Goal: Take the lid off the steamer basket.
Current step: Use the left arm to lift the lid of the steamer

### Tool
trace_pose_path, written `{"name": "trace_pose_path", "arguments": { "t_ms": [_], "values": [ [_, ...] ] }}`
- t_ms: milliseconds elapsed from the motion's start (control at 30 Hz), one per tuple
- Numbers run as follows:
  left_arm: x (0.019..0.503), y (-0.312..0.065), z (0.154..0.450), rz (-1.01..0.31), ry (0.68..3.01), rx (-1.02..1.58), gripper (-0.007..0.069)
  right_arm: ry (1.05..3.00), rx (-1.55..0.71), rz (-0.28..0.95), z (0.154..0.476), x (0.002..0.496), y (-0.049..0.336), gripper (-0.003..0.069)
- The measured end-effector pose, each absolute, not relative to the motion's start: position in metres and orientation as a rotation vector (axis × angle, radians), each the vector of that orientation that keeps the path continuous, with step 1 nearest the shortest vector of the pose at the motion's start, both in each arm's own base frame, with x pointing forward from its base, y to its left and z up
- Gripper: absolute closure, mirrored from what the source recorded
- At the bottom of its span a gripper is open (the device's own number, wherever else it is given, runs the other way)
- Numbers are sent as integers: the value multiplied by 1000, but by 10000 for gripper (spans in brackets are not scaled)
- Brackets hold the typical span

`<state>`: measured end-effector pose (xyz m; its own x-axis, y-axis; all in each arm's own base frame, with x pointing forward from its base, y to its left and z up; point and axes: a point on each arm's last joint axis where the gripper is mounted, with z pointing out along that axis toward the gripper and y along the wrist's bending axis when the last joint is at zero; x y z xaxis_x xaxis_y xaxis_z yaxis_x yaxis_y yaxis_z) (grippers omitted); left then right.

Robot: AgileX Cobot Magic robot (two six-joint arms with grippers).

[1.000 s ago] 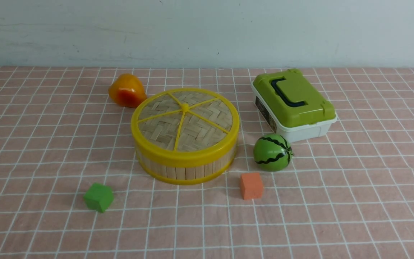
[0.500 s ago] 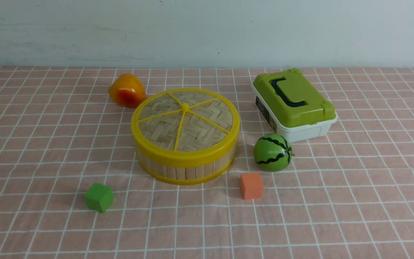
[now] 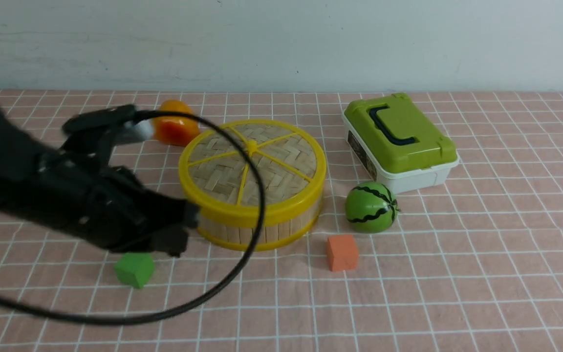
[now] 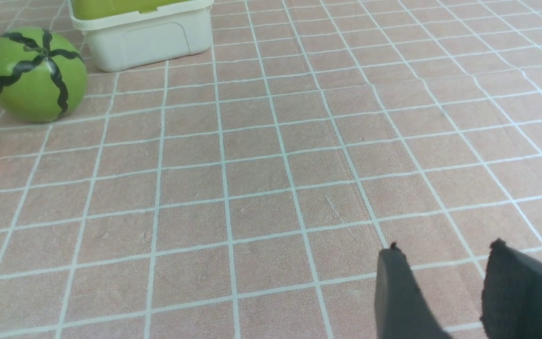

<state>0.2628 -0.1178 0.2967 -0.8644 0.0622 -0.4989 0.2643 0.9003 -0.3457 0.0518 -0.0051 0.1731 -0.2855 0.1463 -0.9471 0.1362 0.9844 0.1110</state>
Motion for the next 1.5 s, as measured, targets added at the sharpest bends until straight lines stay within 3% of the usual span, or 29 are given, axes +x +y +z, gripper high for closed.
{"name": "trace_pose_path", "arguments": {
  "t_ms": [300,367,433,467,567,700,900,1067,1500],
  "values": [
    [359,-157,330,-354,2545,318,609,1865,205,10,173,52,-5,418],
    [370,-161,331,-333,2544,326,575,1865,205,10,173,52,-5,418],
    [396,-170,331,-313,2532,338,475,1865,205,10,173,52,-5,418],
    [396,-170,334,-315,2524,338,475,1865,205,10,173,52,-5,418],
    [425,-179,324,-274,2525,353,348,1865,205,10,173,52,-5,418],
    [452,-187,312,-215,2542,371,281,1865,205,10,173,52,-5,418],
    [471,-196,290,-142,2573,400,274,1865,205,10,173,52,-5,418],
    [472,-214,277,1,2534,482,298,1865,205,10,173,52,-5,418],
    [473,-225,263,5,2551,472,400,1865,205,10,173,52,-5,418]
  ]
}}
